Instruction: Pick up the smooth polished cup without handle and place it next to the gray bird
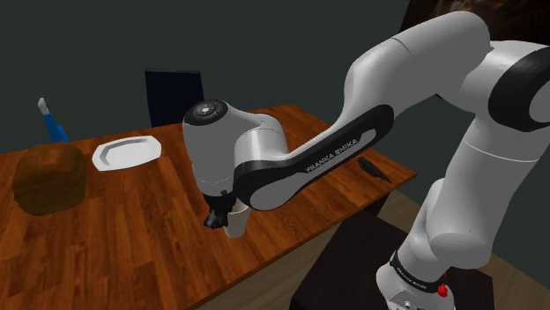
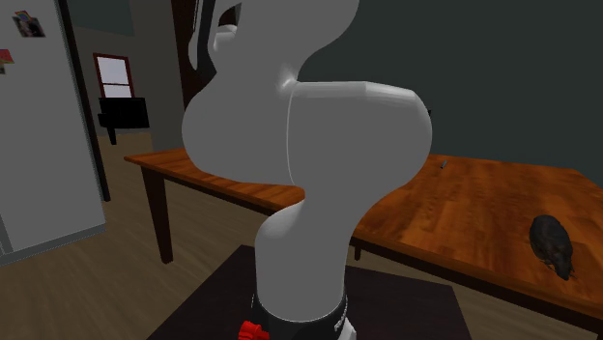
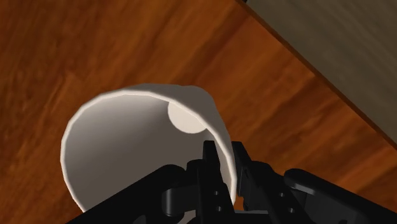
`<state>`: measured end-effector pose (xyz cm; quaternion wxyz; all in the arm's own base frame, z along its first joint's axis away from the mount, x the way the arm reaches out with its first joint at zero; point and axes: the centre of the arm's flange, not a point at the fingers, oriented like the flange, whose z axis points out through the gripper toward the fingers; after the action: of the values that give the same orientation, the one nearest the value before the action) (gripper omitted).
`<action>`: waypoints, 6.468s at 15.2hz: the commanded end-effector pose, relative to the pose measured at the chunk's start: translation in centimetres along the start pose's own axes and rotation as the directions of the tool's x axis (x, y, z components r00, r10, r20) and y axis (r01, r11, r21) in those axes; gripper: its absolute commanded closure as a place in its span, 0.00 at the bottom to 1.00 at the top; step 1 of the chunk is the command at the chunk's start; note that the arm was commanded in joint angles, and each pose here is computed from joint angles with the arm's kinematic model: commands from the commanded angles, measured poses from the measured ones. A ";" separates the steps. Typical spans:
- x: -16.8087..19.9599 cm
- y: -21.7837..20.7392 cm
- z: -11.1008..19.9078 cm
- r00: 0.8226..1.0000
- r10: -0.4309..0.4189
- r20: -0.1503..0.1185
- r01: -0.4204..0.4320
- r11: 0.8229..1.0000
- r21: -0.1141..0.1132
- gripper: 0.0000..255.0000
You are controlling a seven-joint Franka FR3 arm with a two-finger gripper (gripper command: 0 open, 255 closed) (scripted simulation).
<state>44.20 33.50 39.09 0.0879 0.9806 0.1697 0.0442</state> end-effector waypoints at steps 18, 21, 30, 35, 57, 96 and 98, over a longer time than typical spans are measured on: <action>0.5 1.9 -9.9 1.000 0.000 0.000 0.000 1.000 0.000 1.00; 0.6 2.2 -11.4 1.000 0.000 0.000 0.000 1.000 0.000 1.00; 0.9 3.1 -16.1 1.000 0.000 0.000 0.000 1.000 0.000 1.00; -0.5 6.9 -16.5 1.000 0.000 0.000 0.000 1.000 0.000 1.00; -10.9 33.7 -12.0 1.000 0.000 0.000 0.000 1.000 0.000 1.00; -20.7 55.3 1.7 1.000 0.000 0.000 0.000 1.000 0.000 1.00; -20.8 55.1 2.7 1.000 0.000 0.000 0.000 1.000 0.000 1.00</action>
<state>43.08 -25.13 46.19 0.0877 0.9806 0.1697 0.0437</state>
